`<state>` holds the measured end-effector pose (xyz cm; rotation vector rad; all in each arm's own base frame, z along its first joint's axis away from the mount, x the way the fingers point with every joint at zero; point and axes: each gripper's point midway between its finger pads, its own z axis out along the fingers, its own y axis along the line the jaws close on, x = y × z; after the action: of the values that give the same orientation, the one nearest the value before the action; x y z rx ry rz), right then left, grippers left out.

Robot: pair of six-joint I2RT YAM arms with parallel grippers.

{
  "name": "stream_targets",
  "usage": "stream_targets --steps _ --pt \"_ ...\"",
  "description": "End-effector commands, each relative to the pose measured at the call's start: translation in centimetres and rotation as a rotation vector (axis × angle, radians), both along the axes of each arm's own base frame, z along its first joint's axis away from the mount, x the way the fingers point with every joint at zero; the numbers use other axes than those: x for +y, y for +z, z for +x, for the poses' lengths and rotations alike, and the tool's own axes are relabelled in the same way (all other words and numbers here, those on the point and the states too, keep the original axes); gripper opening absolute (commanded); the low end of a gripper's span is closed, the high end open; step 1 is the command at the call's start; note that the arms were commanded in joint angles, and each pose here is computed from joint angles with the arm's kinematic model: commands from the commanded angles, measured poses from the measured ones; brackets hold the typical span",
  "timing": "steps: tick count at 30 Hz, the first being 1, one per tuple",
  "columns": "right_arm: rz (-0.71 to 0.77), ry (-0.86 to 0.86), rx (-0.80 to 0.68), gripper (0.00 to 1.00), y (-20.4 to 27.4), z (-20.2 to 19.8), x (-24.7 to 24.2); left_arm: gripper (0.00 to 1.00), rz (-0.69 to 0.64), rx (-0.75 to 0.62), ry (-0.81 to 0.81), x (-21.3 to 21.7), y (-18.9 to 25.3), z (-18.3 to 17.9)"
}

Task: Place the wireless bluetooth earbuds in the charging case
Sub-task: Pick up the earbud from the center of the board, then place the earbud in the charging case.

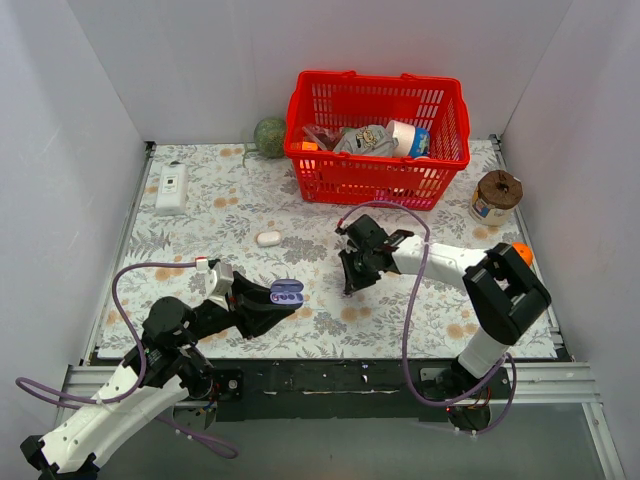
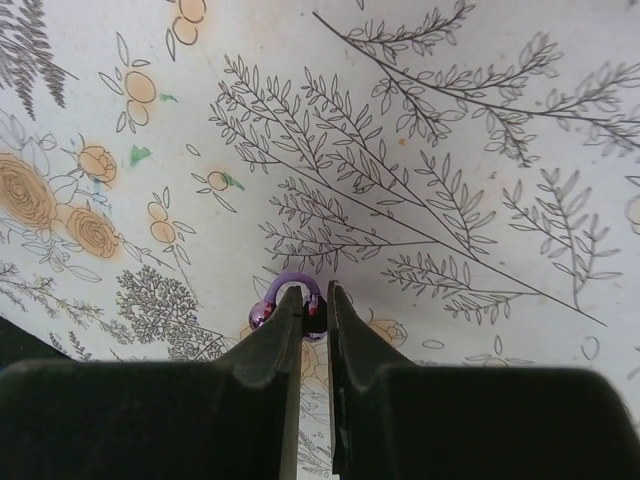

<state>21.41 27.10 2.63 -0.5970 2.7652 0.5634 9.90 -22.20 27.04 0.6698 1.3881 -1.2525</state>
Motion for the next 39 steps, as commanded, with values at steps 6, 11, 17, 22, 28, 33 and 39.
stream_targets --steps 6,11,17,22,28,33,39 --pt "0.085 -0.069 -0.433 0.01 11.0 4.8 0.3 0.0 -0.033 -0.013 0.012 -0.5 0.9 0.8" --pt "0.093 -0.125 -0.7 0.01 18.7 5.5 0.2 0.0 -0.039 -0.01 0.1 -0.9 0.9 3.2" --pt "0.12 -0.145 -0.933 0.01 27.4 3.7 0.7 0.0 -0.12 -0.118 0.219 -1.0 3.4 6.1" --pt "0.165 -0.158 -1.036 0.01 32.1 2.3 0.2 0.0 -0.149 -0.181 0.267 -2.0 4.9 8.3" --pt "0.233 -0.13 -1.148 0.01 36.5 -0.2 0.2 0.0 -0.159 -0.225 0.266 -3.8 6.2 10.0" --pt "0.243 -0.066 -1.24 0.01 38.2 -1.7 0.6 0.0 -0.175 -0.265 0.251 -4.9 7.3 10.7" --pt "0.285 -0.041 -1.309 0.01 38.1 -2.7 1.0 0.0 -0.192 -0.316 0.232 -5.5 7.8 10.7"
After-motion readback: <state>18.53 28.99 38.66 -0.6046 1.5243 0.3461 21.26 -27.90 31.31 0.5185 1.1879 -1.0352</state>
